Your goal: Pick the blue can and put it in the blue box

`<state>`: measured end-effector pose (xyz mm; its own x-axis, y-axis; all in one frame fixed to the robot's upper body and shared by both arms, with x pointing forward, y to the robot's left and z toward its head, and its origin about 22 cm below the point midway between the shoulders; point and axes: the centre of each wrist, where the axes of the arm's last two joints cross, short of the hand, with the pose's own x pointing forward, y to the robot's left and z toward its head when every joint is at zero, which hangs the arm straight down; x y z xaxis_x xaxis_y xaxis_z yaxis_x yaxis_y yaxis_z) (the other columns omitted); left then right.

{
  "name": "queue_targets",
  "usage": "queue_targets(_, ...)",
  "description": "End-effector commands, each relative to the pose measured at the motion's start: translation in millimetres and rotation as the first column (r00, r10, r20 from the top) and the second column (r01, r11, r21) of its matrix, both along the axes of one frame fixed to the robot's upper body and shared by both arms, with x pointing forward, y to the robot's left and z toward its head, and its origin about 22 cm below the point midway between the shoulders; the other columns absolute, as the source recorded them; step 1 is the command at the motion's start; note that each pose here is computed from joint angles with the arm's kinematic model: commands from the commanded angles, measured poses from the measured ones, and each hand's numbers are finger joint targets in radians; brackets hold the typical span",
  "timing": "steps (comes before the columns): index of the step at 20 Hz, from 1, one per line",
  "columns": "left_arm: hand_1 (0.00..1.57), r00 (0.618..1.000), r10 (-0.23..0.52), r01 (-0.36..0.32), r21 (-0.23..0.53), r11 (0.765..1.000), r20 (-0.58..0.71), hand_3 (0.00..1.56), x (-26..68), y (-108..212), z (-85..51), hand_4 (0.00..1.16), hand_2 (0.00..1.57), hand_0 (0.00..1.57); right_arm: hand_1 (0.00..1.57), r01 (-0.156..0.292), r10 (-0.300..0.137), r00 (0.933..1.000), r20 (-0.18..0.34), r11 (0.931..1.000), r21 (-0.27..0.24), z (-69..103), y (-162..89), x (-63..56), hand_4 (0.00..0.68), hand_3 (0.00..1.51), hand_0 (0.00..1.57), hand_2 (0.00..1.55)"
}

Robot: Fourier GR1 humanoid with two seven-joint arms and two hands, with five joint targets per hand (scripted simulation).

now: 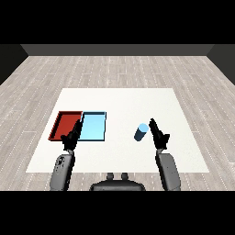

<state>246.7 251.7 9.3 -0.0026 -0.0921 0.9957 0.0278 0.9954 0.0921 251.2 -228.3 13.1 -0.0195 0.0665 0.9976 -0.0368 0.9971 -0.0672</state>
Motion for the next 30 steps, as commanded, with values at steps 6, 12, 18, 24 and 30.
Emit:
queue_targets(6, 0.00, 1.000, -0.005, 0.005, 0.020, 1.000, -0.025, 0.00, -18.1, -8, 3.1, 0.00, 0.00, 0.00, 0.00, 0.044, -0.043, 0.9989, 0.018, 0.9983, -0.040, 23.3, -88, 20.4, 0.000, 0.00, 0.00, 0.00)
queue_targets(12, 0.00, 0.906, 0.021, 0.058, -0.173, 0.983, 0.423, 0.00, -12.2, -2, 8.3, 0.00, 0.00, 0.00, 0.00, -0.120, 0.066, 0.9530, 0.296, 0.9788, 0.166, 13.0, -81, -2.3, 0.000, 0.00, 0.00, 0.00)
queue_targets(18, 0.00, 0.897, 0.031, 0.050, -0.171, 0.984, 0.441, 0.00, -1.7, -8, -2.4, 0.00, 0.00, 0.00, 0.00, -0.131, 0.075, 0.9483, 0.308, 0.9776, 0.165, 3.5, -105, 8.8, 0.000, 0.00, 0.00, 0.00)
queue_targets(24, 0.00, 0.906, 0.047, 0.046, -0.208, 0.977, 0.422, 0.00, 0.0, 0, -7.3, 0.00, 0.00, 0.00, 0.00, -0.113, 0.061, 0.9553, 0.289, 0.9794, 0.167, -3.2, -104, 31.9, 0.000, 0.00, 0.00, 0.00)
queue_targets(30, 0.00, 0.905, 0.033, 0.053, -0.190, 0.980, 0.424, 0.00, -9.5, -5, -14.0, 0.00, 0.00, 0.00, 0.00, -0.113, 0.058, 0.9678, 0.245, 0.9704, 0.214, -2.9, -107, 44.8, 0.000, 0.00, 0.00, 0.00)
